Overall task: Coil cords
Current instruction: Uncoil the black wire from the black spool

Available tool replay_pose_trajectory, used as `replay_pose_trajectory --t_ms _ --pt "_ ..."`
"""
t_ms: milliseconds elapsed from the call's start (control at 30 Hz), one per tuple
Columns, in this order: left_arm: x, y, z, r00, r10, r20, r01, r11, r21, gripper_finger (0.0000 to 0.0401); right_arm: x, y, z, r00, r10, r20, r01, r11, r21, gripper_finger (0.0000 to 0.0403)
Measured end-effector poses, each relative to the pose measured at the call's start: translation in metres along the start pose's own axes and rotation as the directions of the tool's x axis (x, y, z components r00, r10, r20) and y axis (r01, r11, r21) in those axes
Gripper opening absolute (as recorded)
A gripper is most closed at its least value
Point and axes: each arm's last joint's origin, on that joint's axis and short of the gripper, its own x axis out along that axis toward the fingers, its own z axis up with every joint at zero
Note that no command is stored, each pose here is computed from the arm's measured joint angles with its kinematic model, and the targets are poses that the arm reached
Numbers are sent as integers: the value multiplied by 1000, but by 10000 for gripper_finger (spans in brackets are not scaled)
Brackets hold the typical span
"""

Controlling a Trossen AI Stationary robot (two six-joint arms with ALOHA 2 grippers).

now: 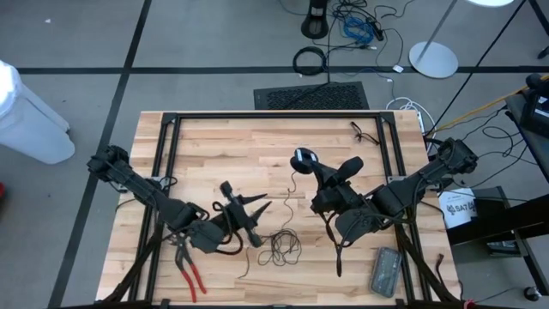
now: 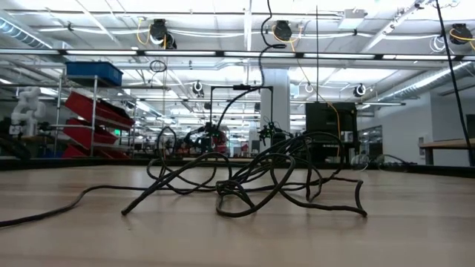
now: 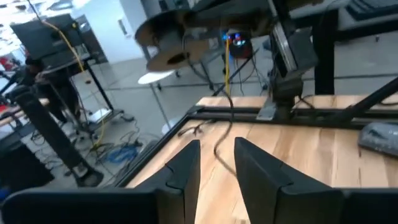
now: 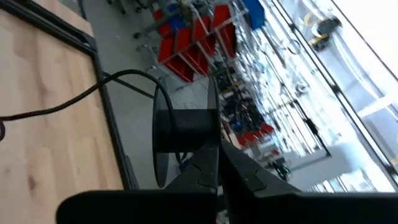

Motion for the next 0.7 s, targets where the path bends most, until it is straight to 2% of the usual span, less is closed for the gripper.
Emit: replay_pose_trajectory --t_ms 233,400,700 --pt "11 -28 -3 991 -93 98 90 995 37 105 -2 7 4 1000 22 18 -20 997 -70 0" --pt "20 -39 -9 988 -78 133 70 995 68 105 -2 16 10 999 20 26 -16 992 -127 0" --pt "34 -37 -17 993 -35 110 27 997 74 105 -1 20 17 999 13 33 -8 988 -155 0"
